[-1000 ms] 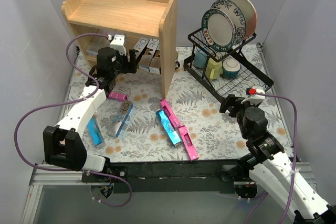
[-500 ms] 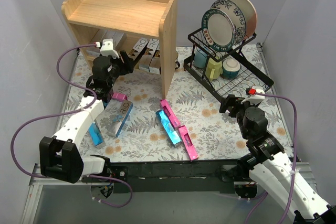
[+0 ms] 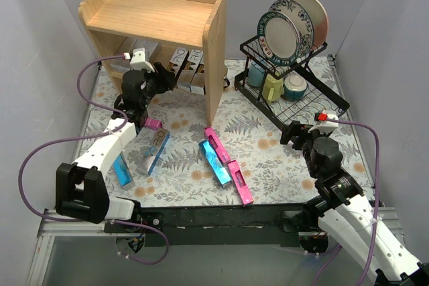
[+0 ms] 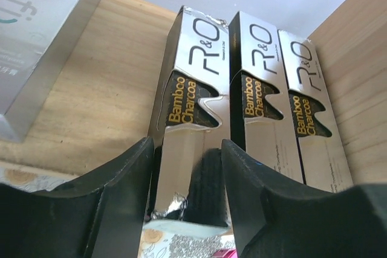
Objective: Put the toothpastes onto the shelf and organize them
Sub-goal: Place the toothpaste on the shelf.
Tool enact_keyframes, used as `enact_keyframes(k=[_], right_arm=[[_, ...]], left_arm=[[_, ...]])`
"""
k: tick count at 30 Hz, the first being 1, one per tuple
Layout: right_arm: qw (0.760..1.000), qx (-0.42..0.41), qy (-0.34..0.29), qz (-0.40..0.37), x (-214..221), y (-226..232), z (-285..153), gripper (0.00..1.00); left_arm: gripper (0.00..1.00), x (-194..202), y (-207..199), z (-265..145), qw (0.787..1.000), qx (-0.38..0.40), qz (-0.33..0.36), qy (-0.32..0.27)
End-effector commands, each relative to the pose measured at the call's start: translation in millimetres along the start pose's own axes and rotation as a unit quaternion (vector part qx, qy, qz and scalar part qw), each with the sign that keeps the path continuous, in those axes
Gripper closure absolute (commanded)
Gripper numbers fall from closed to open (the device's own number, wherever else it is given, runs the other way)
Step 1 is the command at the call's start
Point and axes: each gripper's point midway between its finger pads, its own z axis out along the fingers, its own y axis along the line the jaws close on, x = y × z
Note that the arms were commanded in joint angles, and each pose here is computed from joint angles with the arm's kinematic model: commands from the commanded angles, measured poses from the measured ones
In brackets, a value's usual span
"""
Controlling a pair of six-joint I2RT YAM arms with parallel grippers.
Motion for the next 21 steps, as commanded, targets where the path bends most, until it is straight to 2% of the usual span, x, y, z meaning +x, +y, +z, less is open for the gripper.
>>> enact_keyframes(k=[1,21], right_arm=[[1.0,-0.008,-0.021,0.01,-11,5,0,0.07],[1.0,-0.007,-0.022,0.01,-11,4,0,0.07]], left_arm=[[0.54,-21,-9,6,0.999,0.018,-0.009,-0.029],[0.63,-19,-8,33,0.999,0.019,-0.021,-0.034]])
